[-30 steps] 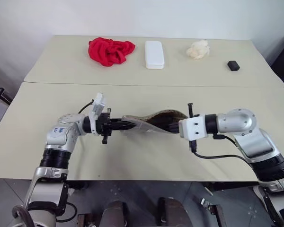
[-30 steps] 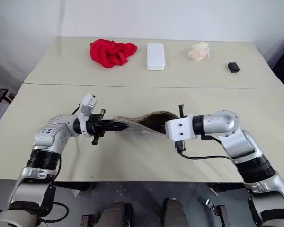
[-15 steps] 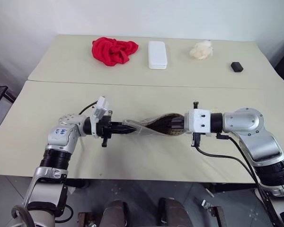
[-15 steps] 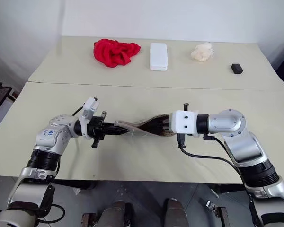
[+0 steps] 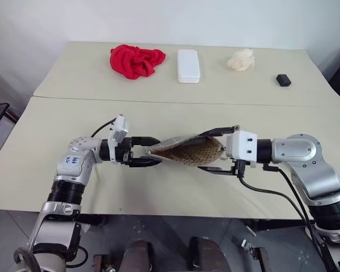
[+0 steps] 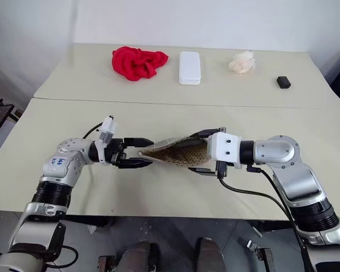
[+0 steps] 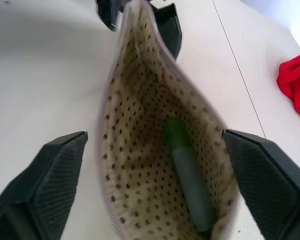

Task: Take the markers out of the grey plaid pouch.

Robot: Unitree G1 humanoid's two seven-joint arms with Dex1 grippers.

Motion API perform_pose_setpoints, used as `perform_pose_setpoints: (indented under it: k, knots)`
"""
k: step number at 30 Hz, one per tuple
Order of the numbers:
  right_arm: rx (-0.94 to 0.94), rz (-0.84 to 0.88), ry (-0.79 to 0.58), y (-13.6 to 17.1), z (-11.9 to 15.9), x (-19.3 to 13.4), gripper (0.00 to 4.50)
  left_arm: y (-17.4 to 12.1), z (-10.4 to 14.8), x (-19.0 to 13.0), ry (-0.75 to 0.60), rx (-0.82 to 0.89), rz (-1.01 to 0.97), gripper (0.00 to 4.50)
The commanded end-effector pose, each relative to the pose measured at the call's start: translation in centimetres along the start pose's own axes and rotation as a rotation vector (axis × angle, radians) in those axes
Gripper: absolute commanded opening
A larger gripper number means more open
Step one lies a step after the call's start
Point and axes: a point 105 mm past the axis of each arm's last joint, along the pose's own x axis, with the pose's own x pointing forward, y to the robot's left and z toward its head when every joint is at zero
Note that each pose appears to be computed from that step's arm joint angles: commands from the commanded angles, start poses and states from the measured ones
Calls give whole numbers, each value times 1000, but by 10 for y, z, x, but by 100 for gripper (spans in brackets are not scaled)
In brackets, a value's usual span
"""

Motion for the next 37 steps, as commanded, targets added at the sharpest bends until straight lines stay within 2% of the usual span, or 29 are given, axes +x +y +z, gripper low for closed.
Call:
perform_pose_setpoints:
  k: [1,3,6,9,13,17,20,24,26,30,33,37]
  knots:
    - [-51,-20,-25,-4,13,-2,450,3,3,-2,-12,47,24,383]
    - [-56,-22,-23,-6,14,-3,450,5,2,-3,-12,64,34,383]
    - [-60,-28,-20,-8,14,-4,450,9,1,-3,-2,110,54,325]
    - [-61,-34,-16,-8,14,-4,450,9,-5,-4,9,114,50,228]
    - [-58,-40,-9,-7,12,-7,450,11,1,-6,-22,102,72,106]
    - [-33,-60,-18,-7,9,-11,450,17,13,-20,-24,145,151,106]
    - [50,-112,-61,-8,6,-19,450,20,24,-43,-5,193,253,164]
    - [210,-164,-126,-5,0,-33,450,26,20,-81,92,268,452,284]
    - [269,-218,-144,-6,-5,-39,450,22,15,-96,128,286,496,284]
    - [272,-254,-74,9,-32,-55,450,4,-1,-120,177,282,562,284]
    - [308,-283,-129,27,-41,-62,450,3,-18,-138,236,270,700,284]
    - [416,-446,-85,29,-69,-70,450,3,-15,-141,167,280,797,284]
